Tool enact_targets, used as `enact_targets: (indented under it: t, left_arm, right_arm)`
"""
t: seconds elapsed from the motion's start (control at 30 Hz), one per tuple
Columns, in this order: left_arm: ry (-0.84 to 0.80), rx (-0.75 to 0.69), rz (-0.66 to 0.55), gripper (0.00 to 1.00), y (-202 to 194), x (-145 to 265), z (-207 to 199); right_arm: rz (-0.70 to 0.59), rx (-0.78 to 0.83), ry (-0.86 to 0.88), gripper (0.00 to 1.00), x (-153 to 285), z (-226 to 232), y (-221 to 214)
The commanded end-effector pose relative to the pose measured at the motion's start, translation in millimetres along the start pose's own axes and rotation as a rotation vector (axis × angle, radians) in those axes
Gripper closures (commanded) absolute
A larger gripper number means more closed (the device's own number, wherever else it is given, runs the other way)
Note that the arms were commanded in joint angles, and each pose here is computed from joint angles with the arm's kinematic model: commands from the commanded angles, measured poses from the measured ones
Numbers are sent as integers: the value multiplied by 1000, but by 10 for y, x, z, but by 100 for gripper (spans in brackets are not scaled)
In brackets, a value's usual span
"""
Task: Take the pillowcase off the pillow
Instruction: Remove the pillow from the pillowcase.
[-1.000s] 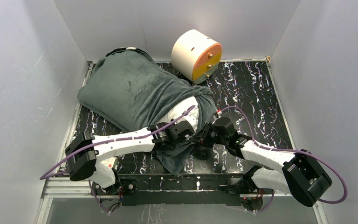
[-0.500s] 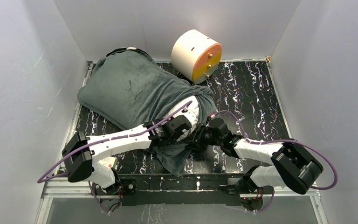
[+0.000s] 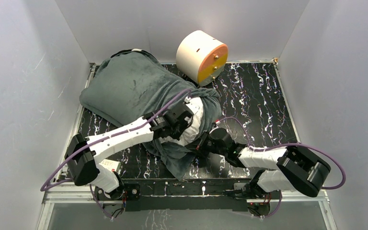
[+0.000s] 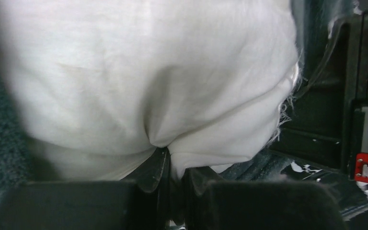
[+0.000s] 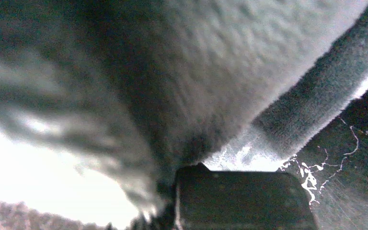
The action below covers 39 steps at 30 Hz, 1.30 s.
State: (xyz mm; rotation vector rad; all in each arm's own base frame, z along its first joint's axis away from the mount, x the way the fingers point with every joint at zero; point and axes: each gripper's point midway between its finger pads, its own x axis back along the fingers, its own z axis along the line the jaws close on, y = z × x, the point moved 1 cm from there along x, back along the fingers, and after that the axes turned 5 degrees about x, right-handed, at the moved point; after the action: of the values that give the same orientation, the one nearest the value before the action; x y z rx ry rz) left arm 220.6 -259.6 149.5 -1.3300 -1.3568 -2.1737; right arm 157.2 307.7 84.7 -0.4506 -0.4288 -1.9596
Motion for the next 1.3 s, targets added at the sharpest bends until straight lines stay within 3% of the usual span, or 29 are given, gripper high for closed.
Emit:
enact_targets:
  t: [0.0,0.1,0.3,0.57,0.77,0.83,0.93,1.03,1.13,1.2,1.27]
  left_arm:
    - [-84,161,-260,100,914,381,139]
    - [-118,181,-276,100,1054,451,162]
    - [-132,254,-315,100,1337,525,238]
    - [-163,322,-380,100,1821,600,199]
    - [-134,373,-396,100,1932,585,287]
    - [-142,363,-396,100,1957,612,292]
    - [-157,346,-378,100,1853,678,289]
    - [-278,281,-388,100,1666,885,163]
    - [-470,191,-308,100,1239,1029,-108]
    - [-547,153,-200,100,761,1046,-208]
    - [-601,155,-126,100,352,1097,-260]
  right_arm:
    - [119,16,-162,95,159,-661,-407]
    - [118,37,-146,100,211,-724,-442]
    - [145,160,-187,100,129,-711,-504]
    - [108,515,-206,100,-16,-207,-554]
    - [204,630,-281,100,-71,-487,-685]
    - [187,645,-379,100,-52,-658,-604]
    - [107,620,-505,100,28,-879,-401]
    - [19,499,-492,100,42,-890,-234]
    - [-30,346,-308,100,-9,-686,-119]
    - [-63,276,-69,100,-28,-339,-33]
    - [-107,203,25,100,15,-248,62]
